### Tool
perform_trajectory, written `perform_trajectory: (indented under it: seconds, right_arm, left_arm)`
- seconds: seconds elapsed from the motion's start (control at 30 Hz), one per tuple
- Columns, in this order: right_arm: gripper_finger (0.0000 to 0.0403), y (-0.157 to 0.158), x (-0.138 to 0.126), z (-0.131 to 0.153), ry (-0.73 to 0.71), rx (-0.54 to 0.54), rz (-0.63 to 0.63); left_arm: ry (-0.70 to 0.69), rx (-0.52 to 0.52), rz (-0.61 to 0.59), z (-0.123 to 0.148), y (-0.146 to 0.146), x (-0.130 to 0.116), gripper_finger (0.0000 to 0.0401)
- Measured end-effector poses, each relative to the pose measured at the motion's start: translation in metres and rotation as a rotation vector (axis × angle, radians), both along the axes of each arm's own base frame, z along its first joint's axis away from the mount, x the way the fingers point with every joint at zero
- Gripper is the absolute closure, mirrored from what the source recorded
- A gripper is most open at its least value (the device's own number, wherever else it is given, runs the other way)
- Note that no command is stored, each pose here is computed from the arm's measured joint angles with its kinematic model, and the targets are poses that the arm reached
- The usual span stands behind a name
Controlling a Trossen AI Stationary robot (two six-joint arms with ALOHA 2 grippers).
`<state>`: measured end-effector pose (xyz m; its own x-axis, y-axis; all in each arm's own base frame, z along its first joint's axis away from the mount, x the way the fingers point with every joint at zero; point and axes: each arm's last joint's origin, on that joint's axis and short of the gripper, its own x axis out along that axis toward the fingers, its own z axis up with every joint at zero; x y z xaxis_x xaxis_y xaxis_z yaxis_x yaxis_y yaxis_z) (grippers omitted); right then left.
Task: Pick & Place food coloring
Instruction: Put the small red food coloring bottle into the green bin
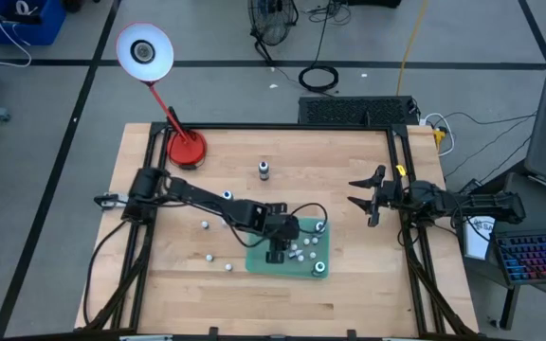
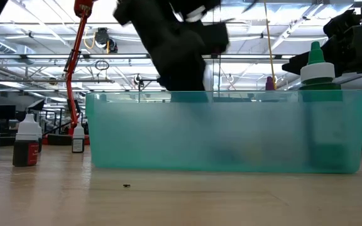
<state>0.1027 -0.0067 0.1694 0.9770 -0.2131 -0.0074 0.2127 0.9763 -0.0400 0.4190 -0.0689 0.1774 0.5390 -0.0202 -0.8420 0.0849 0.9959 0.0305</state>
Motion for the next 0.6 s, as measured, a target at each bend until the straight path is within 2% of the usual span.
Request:
perform_trajectory:
  seconds: [0.13,0.2,0.3,0.47,0.6]
  right_arm:
    - [0.0198,0.0,0.0,0.0,0.0,0.0,0.0]
    - [0.0198,0.0,0.0,0.0,0.005,0.0,0.0]
    - [0.0201,0.0,0.001,-0.001,0.01,0.0,0.0]
    - [0.0199,0.0,0.001,-0.001,0.014,0.0,0.0]
    - [0.0198,0.0,0.001,-0.001,0.014,0.0,0.0]
  left_arm:
    - [0.004,0.03,0.066,0.031,0.005,-0.016,0.0238]
    - [0.026,0.003,0.117,0.044,0.005,-0.026,0.0237]
    - [0.15,-0.061,0.175,0.053,-0.001,-0.046,0.0236]
    - [0.345,-0.081,0.206,0.052,-0.035,-0.076,0.0238]
    - [0.372,-0.099,0.221,0.051,-0.071,-0.092,0.0236]
